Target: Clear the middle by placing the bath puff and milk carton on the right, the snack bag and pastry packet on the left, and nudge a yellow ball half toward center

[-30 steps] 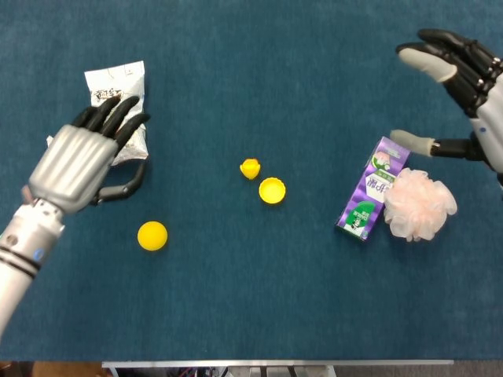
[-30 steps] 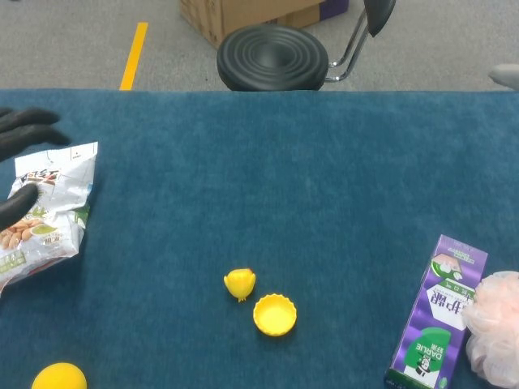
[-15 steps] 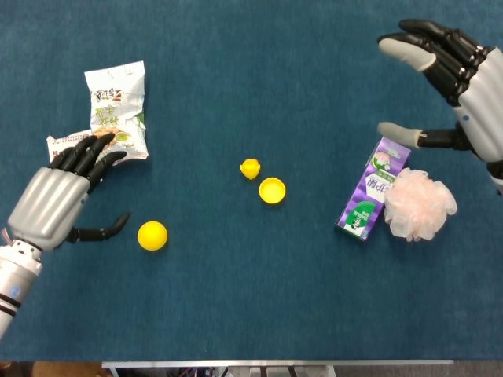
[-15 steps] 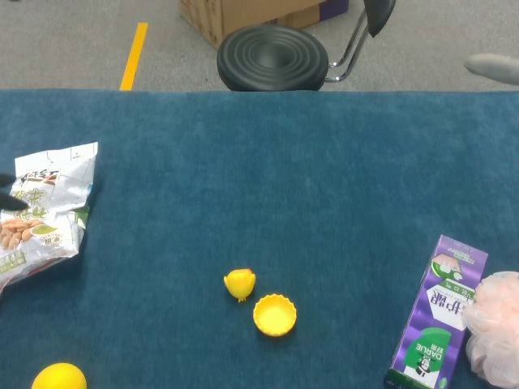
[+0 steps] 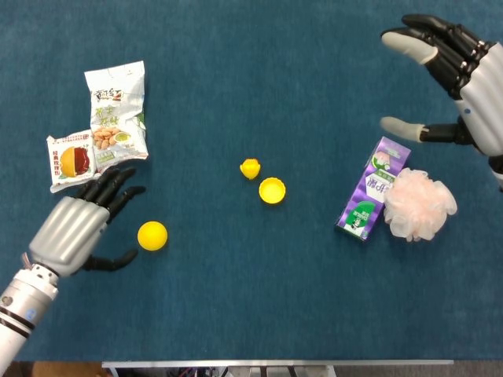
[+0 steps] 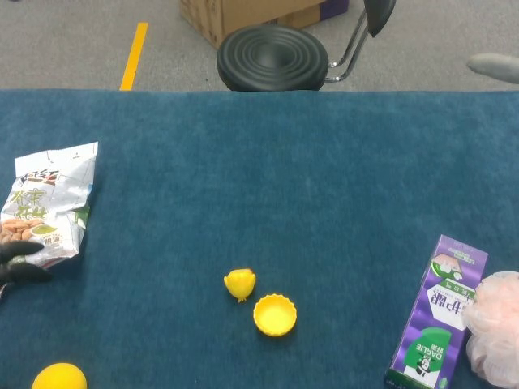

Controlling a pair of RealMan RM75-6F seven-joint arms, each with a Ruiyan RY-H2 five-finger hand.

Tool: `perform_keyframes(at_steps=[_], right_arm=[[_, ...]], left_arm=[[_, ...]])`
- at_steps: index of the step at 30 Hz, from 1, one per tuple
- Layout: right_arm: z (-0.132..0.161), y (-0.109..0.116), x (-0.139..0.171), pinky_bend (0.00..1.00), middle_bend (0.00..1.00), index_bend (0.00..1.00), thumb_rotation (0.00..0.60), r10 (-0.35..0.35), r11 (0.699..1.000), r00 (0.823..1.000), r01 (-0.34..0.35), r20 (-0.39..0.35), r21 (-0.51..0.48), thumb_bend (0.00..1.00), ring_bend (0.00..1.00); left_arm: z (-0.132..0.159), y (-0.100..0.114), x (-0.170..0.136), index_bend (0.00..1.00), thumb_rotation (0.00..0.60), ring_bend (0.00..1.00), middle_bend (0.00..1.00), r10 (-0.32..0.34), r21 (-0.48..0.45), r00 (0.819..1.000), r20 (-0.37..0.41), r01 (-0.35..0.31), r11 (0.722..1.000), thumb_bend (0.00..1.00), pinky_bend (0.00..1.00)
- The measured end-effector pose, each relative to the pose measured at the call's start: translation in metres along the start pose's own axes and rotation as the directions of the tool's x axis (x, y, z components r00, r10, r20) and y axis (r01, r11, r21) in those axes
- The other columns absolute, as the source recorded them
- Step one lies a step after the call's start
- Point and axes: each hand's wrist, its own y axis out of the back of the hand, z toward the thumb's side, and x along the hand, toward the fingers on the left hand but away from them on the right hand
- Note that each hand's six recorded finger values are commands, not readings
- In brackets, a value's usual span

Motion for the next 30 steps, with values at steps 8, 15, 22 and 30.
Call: perform_keyframes(at_steps=[8, 15, 22, 30], right_arm=[[-0.004, 0.005, -0.003, 0.37, 0.28, 0.18, 0.6, -0.013, 1.0, 1.0, 0.013, 0.009, -0.001, 0.0, 0.19], [-0.01, 0.003, 0.001, 0.37, 0.28, 0.18, 0.6, -0.004, 1.0, 1.0, 0.004, 0.027, 0.001, 0.0, 0.19], [-0.012, -0.001, 0.004, 0.37, 0.28, 0.18, 0.6, -0.001, 1.0, 1.0, 0.001, 0.032, -0.007, 0.0, 0.19], [-0.013, -0.004, 0.009, 0.37, 0.29, 0.18, 0.6, 0.007, 1.0, 0.999, -0.006, 0.038, -0.01, 0.0, 0.19]], left_arm=[[0.009, -0.027, 0.012, 0.1, 0.539, 0.0, 0.0, -0.047, 0.024, 0.999, 0.025, 0.047, 0.999, 0.22, 0.17], [0.017, -0.038, 0.024, 0.11, 0.552, 0.0, 0.0, -0.054, 0.035, 0.997, 0.048, 0.052, 0.998, 0.22, 0.17], [0.022, -0.043, 0.031, 0.12, 0.578, 0.0, 0.02, -0.068, 0.064, 0.995, 0.07, 0.064, 0.996, 0.22, 0.17], [0.014, -0.055, 0.037, 0.13, 0.599, 0.0, 0.02, -0.095, 0.095, 0.994, 0.051, 0.09, 0.991, 0.22, 0.17]])
